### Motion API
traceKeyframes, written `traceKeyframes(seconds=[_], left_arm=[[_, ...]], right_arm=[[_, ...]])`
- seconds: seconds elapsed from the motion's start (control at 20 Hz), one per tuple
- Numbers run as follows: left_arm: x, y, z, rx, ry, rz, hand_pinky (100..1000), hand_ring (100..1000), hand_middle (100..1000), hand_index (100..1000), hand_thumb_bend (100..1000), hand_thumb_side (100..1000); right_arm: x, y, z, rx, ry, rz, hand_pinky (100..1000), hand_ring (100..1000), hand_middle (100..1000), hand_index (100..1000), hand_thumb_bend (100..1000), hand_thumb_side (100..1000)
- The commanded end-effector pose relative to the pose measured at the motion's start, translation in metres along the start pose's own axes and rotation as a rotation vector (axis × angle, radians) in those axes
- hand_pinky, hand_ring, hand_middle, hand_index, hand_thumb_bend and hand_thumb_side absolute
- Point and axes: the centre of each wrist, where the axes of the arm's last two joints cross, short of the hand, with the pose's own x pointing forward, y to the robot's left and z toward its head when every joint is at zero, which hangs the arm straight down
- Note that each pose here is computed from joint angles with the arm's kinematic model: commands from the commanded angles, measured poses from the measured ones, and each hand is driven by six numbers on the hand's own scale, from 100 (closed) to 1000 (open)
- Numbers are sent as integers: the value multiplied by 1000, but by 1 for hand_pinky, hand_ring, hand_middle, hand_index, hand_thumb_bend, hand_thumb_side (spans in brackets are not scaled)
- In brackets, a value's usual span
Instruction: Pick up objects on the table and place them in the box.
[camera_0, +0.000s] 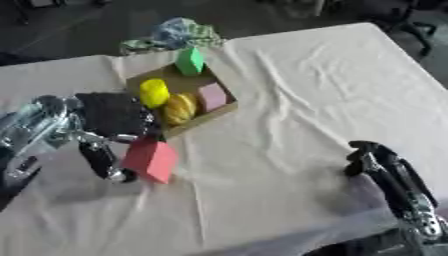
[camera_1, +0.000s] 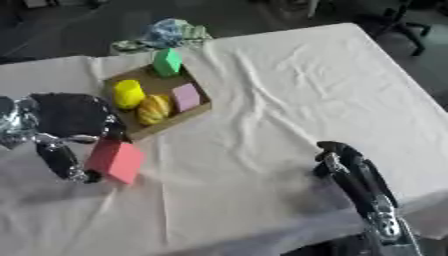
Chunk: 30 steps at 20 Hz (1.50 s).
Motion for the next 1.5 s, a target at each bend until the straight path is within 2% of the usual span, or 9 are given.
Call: traceKeyframes(seconds=[0.05,0.35,0.6,0.9,0.95,1.0,1.05,1.35,1.5], left_arm=[[-34,19,11,41,127,35,658,550,574,744,320,347],[-73,-6,-36,137,346,134,661,540,565,752,284,315],[-74,-47,-77,188,467,181,686,569,587,782,237,284],[-69,-67,-93,281,530,155,696,585,606,800,240,276],[-70,-66,-93,294,538,150,789,739,790,893,343,311],[-71,-63,-92,303,545,141,801,754,807,900,359,332],[-71,-60,-91,302,551,132,841,799,852,916,412,472],[-77,-48,-82,271,559,94,917,883,929,947,604,727],[-79,-43,-78,279,563,85,920,887,938,948,625,768]], right_arm=[[1,-6,1,-1,1,22,525,517,528,748,100,676],[0,-2,1,6,4,10,525,516,527,747,100,682],[0,2,0,17,2,-1,525,517,527,747,100,690],[0,4,-1,26,1,-7,525,517,527,747,100,693],[0,4,-1,25,1,-7,525,517,528,747,100,697],[0,4,-2,24,0,-8,525,517,528,747,100,697],[1,4,-2,24,0,-7,525,517,528,748,100,696],[0,3,-1,21,2,-4,525,516,527,748,100,694],[0,2,-1,20,4,-2,525,516,527,748,100,695]])
